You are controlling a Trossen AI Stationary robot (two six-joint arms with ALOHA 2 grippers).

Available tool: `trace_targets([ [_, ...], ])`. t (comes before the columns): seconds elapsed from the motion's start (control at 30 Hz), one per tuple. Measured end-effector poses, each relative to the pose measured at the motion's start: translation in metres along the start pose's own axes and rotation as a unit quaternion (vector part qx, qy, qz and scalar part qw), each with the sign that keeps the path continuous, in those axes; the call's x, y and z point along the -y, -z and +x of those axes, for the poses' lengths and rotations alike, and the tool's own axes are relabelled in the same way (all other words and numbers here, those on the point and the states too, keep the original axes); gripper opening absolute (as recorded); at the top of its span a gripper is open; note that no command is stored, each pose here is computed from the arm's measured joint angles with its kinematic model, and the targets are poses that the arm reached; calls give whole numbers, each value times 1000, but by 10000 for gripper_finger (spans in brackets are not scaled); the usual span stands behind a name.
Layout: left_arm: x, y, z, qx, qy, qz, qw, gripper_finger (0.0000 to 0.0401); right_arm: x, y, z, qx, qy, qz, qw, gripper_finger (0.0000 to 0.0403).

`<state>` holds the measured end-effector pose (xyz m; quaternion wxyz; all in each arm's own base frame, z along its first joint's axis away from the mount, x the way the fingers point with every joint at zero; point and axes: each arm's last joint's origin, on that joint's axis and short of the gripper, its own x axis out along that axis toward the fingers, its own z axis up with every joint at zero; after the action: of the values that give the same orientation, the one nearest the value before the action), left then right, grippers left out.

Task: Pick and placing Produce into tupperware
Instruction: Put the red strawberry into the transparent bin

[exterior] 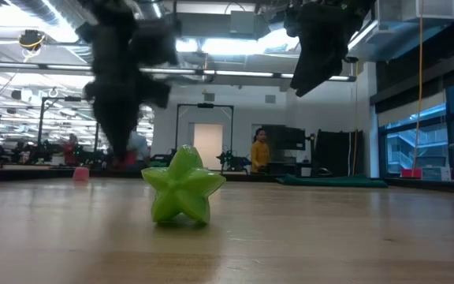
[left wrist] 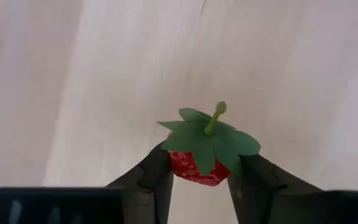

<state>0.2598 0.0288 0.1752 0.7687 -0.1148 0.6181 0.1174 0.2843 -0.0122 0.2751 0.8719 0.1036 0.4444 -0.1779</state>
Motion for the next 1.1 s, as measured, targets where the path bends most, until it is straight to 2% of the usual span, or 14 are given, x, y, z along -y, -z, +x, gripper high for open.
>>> trace_targets([
  [0.27,9,-47,-45,126,24,33,991,133,6,-1,-14,18,-3,8,1000,227],
  [0.53,17,-79,-59,249,62,49,965,118,23,2,-65,90,-17,32,995,227],
  [0.67,21,-93,-55,297,83,52,950,122,32,8,-94,131,-26,55,990,227],
  [0.83,26,-109,-36,329,111,56,936,130,39,15,-118,167,-40,77,982,227],
  [1.03,31,-131,-5,364,141,49,919,119,40,17,-123,174,-43,79,981,227],
  [1.1,32,-138,4,359,151,43,920,122,40,16,-121,171,-42,78,981,227],
])
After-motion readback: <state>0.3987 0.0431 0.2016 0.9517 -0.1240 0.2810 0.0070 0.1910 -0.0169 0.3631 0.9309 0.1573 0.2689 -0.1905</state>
